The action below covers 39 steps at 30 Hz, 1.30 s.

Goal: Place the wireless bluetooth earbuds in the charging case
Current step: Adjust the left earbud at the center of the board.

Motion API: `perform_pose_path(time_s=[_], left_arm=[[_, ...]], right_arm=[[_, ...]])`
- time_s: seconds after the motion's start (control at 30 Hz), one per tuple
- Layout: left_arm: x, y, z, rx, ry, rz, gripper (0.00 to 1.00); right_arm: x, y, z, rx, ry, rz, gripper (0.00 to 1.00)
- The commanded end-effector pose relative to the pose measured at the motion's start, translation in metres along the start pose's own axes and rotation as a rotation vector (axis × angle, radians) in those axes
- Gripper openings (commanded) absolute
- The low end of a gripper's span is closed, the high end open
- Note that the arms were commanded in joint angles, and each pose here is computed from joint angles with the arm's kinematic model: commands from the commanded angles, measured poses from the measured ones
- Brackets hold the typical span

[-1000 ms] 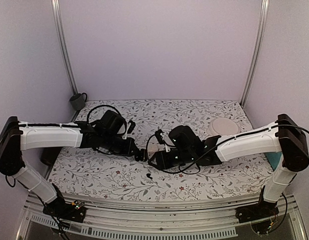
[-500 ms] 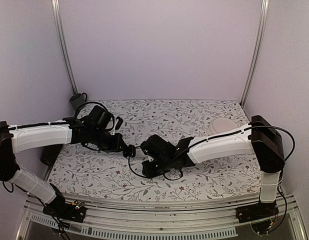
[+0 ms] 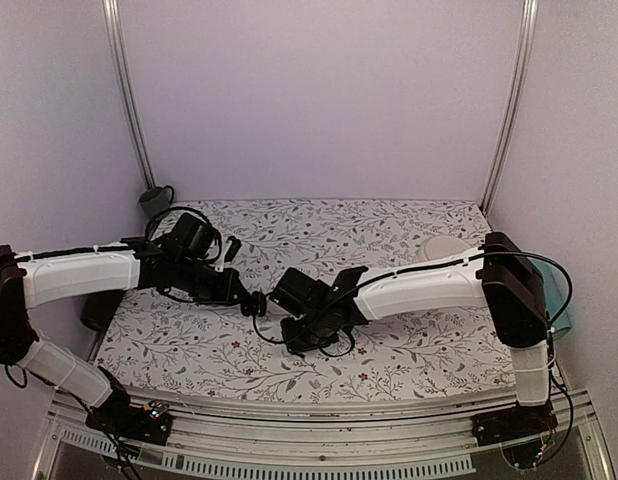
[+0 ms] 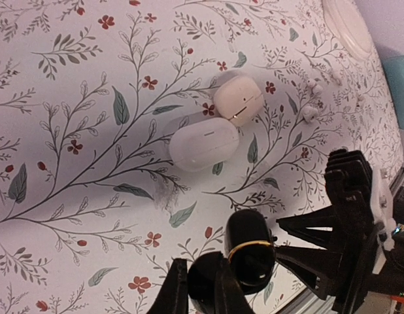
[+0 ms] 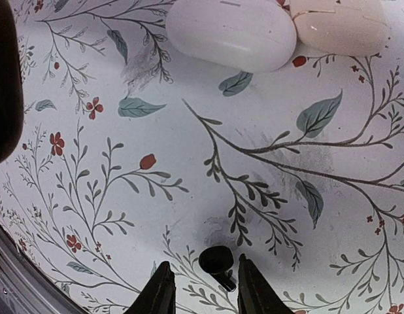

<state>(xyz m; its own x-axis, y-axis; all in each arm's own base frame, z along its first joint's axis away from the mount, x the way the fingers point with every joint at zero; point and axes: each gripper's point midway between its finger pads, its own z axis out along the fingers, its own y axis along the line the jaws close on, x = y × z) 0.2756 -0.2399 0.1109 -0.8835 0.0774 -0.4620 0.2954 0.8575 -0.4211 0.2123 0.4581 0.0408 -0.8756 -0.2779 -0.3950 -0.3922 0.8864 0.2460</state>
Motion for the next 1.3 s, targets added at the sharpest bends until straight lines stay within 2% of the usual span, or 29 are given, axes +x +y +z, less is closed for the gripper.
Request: perform_pose_path(time_s=[0.0,0.8,1.27], left_arm=[[-0.008,-0.001,-0.008,0.038,-0.039,0.019,0.00],[-0.007,0.003,-0.006,0.070,-0.044,0.021,0.00],[-0.007,0.002,-0.008,0.079,-0.049,0.016,0.00]], right_arm=[[0.005,-0.008,0.008,0.070,0.034,0.014,0.32],[0.012,-0.007,0.019,0.188,0.098,-0.035,0.29],[0.024,-0.023,0.025,0.228,0.135,-0.028,0.34]])
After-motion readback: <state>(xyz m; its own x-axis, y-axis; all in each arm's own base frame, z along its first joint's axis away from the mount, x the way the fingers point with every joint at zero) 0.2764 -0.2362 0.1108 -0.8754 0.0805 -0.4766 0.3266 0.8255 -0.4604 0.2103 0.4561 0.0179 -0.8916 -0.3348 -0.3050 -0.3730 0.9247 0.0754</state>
